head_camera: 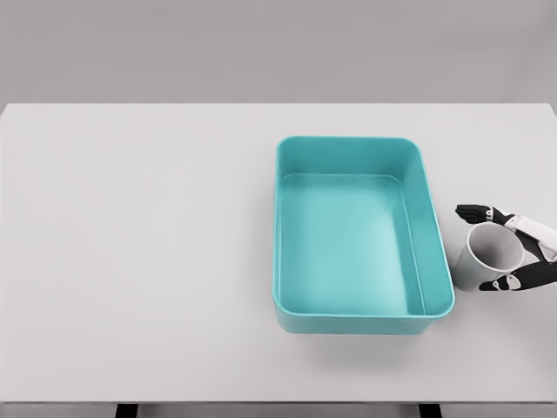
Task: Put the paper cup into the basket with your right arm
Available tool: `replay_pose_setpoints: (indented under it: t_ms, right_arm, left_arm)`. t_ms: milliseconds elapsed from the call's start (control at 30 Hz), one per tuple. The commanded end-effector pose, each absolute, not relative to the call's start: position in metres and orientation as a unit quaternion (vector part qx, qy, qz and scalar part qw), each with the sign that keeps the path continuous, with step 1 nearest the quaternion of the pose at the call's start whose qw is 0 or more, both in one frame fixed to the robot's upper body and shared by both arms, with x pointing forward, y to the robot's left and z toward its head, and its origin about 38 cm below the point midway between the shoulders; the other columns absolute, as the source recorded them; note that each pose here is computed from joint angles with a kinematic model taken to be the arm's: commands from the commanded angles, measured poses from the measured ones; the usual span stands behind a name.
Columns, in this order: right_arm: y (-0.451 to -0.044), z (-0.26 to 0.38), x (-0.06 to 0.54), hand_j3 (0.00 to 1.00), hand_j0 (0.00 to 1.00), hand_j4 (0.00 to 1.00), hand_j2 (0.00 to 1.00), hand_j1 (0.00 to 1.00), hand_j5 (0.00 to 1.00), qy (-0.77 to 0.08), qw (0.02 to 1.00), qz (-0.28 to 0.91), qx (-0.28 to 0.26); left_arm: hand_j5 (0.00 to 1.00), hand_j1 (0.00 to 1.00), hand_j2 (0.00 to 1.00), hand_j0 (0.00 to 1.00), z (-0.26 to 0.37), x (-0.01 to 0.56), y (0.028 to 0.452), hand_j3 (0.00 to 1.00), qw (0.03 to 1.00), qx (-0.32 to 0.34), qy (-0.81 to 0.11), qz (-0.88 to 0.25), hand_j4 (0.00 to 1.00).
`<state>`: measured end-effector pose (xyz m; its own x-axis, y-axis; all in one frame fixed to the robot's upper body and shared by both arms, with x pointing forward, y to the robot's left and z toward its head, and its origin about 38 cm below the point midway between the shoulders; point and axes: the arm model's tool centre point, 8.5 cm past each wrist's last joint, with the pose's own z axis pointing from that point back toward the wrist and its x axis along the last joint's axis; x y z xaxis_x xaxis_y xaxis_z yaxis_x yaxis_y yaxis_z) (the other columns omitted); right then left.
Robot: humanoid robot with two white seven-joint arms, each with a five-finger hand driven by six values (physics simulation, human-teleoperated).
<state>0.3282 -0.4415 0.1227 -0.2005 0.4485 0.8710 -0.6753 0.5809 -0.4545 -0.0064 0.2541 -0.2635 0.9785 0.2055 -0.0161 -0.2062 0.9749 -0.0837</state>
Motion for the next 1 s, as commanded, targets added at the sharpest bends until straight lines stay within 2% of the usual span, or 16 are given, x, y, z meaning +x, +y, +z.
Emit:
replay_pose_setpoints:
  t_ms: [0,67,200,567,967]
  right_arm:
    - [-0.441,0.122,0.328,1.00,1.00,1.00,1.00,1.00,1.00,-0.629,0.625,0.455,0.089]
    - [-0.441,0.121,0.327,0.95,0.95,0.95,0.95,0.95,0.95,-0.628,0.626,0.454,0.089]
    - [-0.441,0.122,0.328,0.77,0.77,0.77,0.77,0.77,0.77,-0.628,0.625,0.455,0.089]
    - [-0.445,0.131,0.330,0.77,0.77,0.77,0.77,0.77,0.77,-0.638,0.614,0.457,0.077]
    - [-0.444,0.164,0.339,0.69,0.69,0.69,0.69,0.69,0.69,-0.672,0.581,0.455,0.061]
  left_arm:
    - [1.00,1.00,1.00,1.00,-0.264,-0.006,0.254,1.00,0.994,-0.043,0.004,0.104,1.00]
    - [1.00,1.00,1.00,1.00,-0.264,-0.006,0.254,1.00,0.994,-0.043,0.004,0.104,1.00]
    - [1.00,1.00,1.00,1.00,-0.264,-0.006,0.254,1.00,0.994,-0.043,0.004,0.104,1.00]
    - [1.00,1.00,1.00,1.00,-0.264,-0.006,0.254,1.00,0.994,-0.043,0.004,0.104,1.00]
    - [1.00,1.00,1.00,1.00,-0.264,-0.006,0.254,1.00,0.994,-0.043,0.004,0.104,1.00]
